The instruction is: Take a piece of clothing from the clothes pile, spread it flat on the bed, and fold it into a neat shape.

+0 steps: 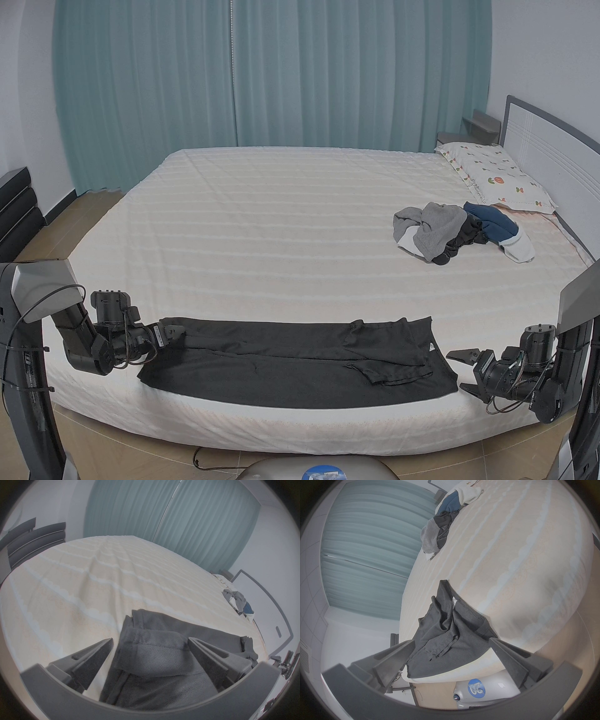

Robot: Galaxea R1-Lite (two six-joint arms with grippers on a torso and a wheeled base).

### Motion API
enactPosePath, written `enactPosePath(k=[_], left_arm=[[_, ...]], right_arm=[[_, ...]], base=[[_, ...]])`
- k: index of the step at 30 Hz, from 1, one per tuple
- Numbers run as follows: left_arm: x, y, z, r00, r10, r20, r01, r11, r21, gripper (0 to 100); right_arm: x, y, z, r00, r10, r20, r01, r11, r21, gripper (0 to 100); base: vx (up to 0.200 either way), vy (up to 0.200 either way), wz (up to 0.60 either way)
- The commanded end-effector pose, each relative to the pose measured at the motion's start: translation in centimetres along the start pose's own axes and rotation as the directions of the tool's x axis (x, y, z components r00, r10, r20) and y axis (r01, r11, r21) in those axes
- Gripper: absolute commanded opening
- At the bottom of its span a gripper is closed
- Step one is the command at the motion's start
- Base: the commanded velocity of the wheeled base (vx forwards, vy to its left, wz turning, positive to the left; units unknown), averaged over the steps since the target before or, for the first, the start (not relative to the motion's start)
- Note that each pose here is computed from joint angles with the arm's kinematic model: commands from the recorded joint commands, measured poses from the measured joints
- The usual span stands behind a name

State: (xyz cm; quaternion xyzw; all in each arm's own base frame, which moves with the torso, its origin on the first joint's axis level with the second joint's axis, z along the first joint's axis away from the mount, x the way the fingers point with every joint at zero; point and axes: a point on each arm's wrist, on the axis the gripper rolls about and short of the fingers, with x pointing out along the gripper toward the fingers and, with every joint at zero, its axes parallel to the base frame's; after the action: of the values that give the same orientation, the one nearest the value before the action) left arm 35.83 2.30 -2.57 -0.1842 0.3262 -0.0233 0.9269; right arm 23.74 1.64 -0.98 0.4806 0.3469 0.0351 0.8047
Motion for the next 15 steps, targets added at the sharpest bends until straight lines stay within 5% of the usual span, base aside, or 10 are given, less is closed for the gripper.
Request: enactPosePath(k=[1,15], left_arm=[[0.48,-0.22,-0.8,1.0,0.001,-0.025,0.0,1.0,0.009,100],[0.45,-0.21,-1.03,0.999,0.004,-0.034,-0.003,1.0,0.026,100]], right_arm=[[0.02,0.06,0.02,1.0,0.008,0.004,-0.008,1.0,-0.004,100],[0.04,0.1,-0.03,1.0,0.008,0.001,-0.008,1.0,-0.007,100]], base=[[0.0,0.0,0.0],[0.0,0.0,0.0]])
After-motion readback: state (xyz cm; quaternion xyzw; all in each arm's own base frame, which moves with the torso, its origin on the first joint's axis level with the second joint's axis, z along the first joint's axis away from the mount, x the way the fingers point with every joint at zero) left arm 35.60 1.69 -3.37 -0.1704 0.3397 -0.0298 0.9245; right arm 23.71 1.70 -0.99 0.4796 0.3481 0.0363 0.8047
